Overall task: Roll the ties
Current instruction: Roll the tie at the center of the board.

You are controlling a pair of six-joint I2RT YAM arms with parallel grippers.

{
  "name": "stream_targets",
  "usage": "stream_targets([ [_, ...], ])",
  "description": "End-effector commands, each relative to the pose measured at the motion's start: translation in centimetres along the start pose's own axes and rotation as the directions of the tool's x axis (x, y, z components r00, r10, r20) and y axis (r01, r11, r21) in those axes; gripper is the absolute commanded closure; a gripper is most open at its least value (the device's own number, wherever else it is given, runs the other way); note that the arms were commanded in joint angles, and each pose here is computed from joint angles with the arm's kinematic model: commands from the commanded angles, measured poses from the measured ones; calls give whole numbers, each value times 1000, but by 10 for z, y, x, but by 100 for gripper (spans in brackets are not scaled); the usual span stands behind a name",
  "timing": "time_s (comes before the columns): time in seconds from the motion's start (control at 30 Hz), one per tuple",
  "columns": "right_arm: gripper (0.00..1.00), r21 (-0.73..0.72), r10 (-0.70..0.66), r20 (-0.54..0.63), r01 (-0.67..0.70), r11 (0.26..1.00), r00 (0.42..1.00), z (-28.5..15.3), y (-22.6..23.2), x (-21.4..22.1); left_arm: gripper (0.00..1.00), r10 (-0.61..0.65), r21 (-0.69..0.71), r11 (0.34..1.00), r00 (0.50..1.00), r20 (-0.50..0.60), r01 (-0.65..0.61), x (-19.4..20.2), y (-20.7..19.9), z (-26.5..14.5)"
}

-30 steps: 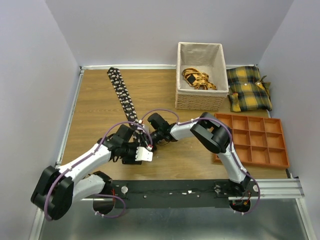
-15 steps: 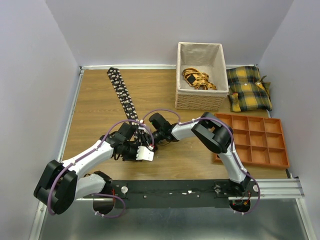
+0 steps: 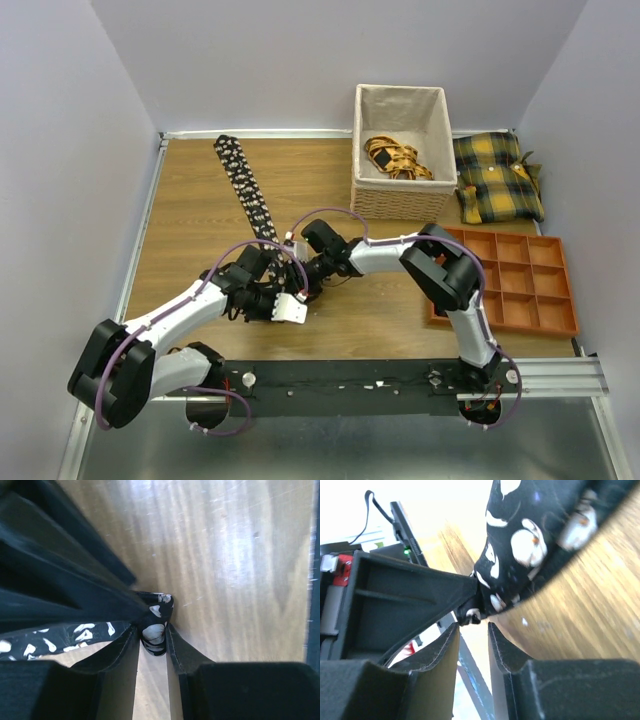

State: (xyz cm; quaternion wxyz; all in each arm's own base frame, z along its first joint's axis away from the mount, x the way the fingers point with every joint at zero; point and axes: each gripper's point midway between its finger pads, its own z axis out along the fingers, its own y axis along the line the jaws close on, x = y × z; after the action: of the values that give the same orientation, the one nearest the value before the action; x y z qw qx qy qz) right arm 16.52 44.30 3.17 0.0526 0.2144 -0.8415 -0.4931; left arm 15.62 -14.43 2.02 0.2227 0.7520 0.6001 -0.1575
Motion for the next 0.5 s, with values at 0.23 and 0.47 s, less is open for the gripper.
stream_targets([
  [0.23,62,166,-323,251,288,943,912,-56,2,2,67,-221,151,966,974,58,210,-26,-25,-10],
  [0.47,62,356,-711,386,616,703,588,-82,10,17,68,-252,172,955,967,36,242,-26,-25,-14],
])
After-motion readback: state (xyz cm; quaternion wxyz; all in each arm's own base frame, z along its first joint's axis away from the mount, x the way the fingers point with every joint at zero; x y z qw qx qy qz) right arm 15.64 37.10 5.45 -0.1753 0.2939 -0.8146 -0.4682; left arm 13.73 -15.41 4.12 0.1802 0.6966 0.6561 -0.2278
